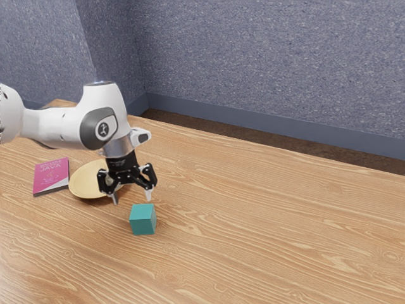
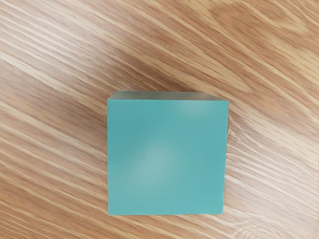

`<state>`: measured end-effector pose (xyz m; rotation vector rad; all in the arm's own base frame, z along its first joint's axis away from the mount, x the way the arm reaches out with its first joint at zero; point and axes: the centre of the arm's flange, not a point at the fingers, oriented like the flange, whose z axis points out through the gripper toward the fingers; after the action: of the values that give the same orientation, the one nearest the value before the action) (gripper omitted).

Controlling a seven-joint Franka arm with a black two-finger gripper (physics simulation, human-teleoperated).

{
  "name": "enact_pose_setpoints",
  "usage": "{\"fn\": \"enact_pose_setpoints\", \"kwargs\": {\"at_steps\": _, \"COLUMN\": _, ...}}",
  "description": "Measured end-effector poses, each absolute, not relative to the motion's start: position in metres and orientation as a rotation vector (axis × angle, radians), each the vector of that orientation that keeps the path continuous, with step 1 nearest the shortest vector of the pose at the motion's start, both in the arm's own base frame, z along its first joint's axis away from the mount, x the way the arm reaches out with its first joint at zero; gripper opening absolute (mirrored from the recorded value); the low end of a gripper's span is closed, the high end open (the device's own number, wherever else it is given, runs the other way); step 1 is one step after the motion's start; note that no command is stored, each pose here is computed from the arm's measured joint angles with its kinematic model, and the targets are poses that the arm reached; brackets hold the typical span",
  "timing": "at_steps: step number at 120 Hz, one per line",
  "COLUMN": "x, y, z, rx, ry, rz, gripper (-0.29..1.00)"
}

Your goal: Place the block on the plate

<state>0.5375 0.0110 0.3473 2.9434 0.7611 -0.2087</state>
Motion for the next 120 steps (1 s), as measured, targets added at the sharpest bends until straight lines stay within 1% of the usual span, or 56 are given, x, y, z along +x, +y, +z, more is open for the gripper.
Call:
{"fn": "enact_pose_setpoints", "kwargs": {"at_steps": 23, "x": 0.54, "y": -0.004, "z": 0.333, "rx": 2.949, "ry": 0.779, "rz": -0.2, "gripper": 0.7}}
{"fn": "enact_pose_setpoints", "kwargs": {"at_steps": 65, "x": 0.546, "y": 0.001, "z": 0.301, "rx": 2.952, "ry": 0.833, "rz": -0.177, "gripper": 0.7}}
{"fn": "enact_pose_setpoints", "kwargs": {"at_steps": 97, "x": 0.55, "y": 0.009, "z": 0.274, "rx": 2.958, "ry": 0.86, "rz": -0.202, "gripper": 0.7}}
{"fn": "enact_pose_setpoints", "kwargs": {"at_steps": 109, "x": 0.552, "y": 0.008, "z": 0.27, "rx": 2.964, "ry": 0.852, "rz": -0.198, "gripper": 0.67}}
{"fn": "enact_pose_setpoints", "kwargs": {"at_steps": 120, "x": 0.555, "y": 0.007, "z": 0.268, "rx": 2.97, "ry": 0.839, "rz": -0.19, "gripper": 0.61}}
